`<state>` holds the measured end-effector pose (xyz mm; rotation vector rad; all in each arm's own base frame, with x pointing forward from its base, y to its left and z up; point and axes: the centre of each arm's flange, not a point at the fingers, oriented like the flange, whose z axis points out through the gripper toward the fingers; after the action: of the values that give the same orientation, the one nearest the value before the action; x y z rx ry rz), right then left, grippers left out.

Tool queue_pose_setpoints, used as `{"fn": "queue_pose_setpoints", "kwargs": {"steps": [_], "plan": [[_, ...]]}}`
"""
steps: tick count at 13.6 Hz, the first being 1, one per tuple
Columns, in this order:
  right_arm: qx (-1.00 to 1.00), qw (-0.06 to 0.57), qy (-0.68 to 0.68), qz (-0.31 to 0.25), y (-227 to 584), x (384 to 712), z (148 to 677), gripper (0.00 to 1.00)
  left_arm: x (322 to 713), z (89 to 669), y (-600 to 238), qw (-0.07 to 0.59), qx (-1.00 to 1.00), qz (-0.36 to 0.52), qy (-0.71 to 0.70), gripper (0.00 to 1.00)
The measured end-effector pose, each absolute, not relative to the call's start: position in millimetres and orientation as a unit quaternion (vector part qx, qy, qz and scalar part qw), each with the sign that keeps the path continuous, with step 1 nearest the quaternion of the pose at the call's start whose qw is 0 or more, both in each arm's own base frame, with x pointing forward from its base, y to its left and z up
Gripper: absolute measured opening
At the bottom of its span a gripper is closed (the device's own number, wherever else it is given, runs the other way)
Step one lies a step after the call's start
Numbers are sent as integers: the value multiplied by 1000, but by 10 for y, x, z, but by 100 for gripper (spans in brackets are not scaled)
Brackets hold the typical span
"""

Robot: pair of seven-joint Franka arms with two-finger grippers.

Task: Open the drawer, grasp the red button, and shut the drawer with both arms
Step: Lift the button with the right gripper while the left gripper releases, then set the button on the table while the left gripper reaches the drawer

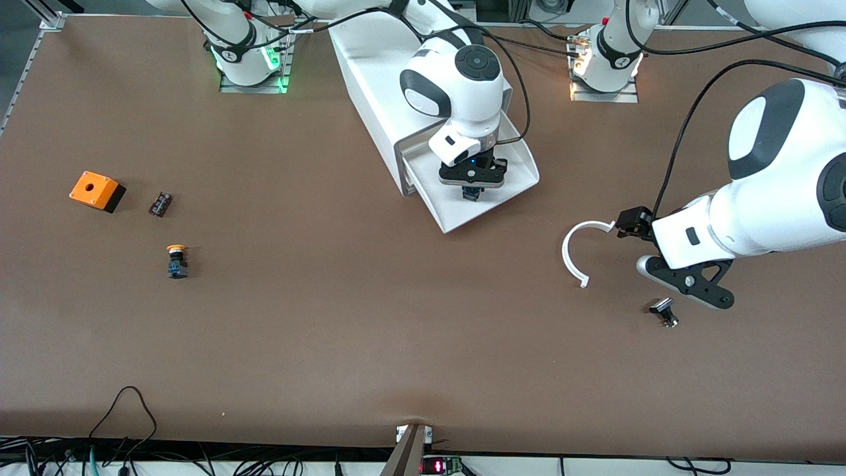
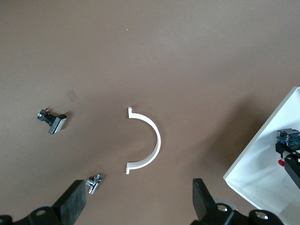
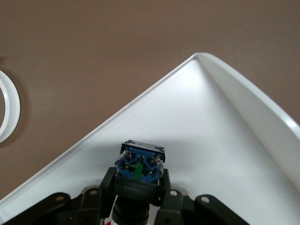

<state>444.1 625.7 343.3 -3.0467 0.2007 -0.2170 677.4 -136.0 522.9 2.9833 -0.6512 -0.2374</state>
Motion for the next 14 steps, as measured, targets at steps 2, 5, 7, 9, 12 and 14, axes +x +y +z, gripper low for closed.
{"fn": "queue_pose_setpoints", "kwargs": {"steps": [2,5,7,9,12,14], "plan": [[-992,44,82,-83,6179,4645,3799,40,6758,5231,-1439,39,973,-78,-216,100],[-989,52,98,-99,5787,5112,4306,40,6753,5232,-1463,38,972,-78,-217,100],[-992,28,73,-94,5299,5496,4481,40,6753,5236,-1465,38,973,-77,-212,100],[-997,15,30,-73,4730,5890,4580,40,6748,5260,-1480,35,982,-77,-172,100],[-999,11,-32,-31,3774,6370,4507,40,6721,5223,-1854,31,994,-64,-78,100],[-998,0,-64,-8,3206,6533,4350,40,6689,5065,-2179,29,996,-63,-60,100]]}}
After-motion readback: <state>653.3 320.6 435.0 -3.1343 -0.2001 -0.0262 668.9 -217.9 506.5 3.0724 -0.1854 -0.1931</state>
